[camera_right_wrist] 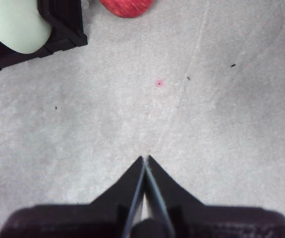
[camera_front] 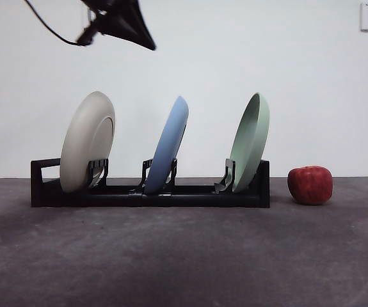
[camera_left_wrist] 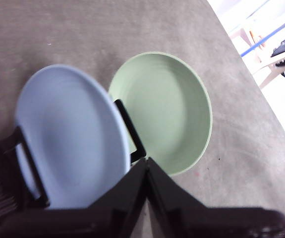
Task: Take the blue plate from the plate rack,put the plate on the table,take the apple from the table,put the apple in the plate
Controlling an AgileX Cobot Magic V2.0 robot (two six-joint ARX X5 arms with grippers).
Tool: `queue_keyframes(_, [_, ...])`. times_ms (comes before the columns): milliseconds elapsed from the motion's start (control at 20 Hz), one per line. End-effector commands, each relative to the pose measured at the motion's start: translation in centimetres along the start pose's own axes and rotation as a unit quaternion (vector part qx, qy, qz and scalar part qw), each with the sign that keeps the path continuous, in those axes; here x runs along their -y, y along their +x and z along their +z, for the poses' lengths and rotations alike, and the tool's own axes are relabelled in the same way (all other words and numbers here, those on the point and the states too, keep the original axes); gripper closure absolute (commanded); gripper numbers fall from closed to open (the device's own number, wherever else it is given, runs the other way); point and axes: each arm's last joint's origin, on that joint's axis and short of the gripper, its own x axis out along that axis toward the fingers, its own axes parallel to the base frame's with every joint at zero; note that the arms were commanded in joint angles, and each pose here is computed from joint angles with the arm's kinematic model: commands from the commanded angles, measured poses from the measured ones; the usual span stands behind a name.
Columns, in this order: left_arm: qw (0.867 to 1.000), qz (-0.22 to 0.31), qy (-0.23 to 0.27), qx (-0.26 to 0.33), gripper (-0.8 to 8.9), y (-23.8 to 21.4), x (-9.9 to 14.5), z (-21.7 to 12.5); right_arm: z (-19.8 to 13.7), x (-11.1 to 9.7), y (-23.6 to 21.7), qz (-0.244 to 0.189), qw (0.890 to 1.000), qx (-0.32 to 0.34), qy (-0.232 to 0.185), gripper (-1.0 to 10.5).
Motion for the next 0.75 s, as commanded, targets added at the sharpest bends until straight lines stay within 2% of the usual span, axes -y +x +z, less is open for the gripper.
queue_keyframes(50, [1.0, 0.004, 0.002, -0.026, 8.17, 2.3, -0.4, 0.3, 0.1, -0.1, 0.0, 0.002, 1.0, 0.002, -0.002, 9.5])
queue_keyframes(100, [0.999, 0.006, -0.001, -0.039, 8.07, 3.1, -0.6, 0.3, 0.1, 0.0, 0.0, 0.002, 1.0, 0.001, -0.002, 9.5])
queue_keyframes(150, [0.999, 0.007, -0.003, -0.048, 7.48, 4.0, -0.9, 0.3, 0.1, 0.0, 0.0, 0.002, 1.0, 0.001, -0.002, 9.5])
queue_keyframes(200, [0.998, 0.008, -0.006, -0.057, 6.27, 4.9, -1.2, 0.1, 0.1, 0.0, 0.0, 0.002, 1.0, 0.0, -0.002, 9.5])
queue_keyframes(300, [0.997, 0.011, -0.012, -0.072, 5.16, 6.1, -1.9, -0.3, 0.0, 0.0, 0.0, 0.0, 1.0, -0.005, -0.001, 9.5])
queue_keyframes(450, [0.997, 0.012, -0.013, -0.08, 4.9, 7.2, -2.3, -0.6, -0.2, 0.0, 0.0, -0.002, 1.0, -0.011, -0.003, 9.5])
queue_keyframes(750, [0.998, 0.003, 0.014, -0.067, 4.9, 7.9, -1.1, -0.6, -0.1, 0.0, 0.0, -0.001, 1.0, -0.009, -0.004, 9.5])
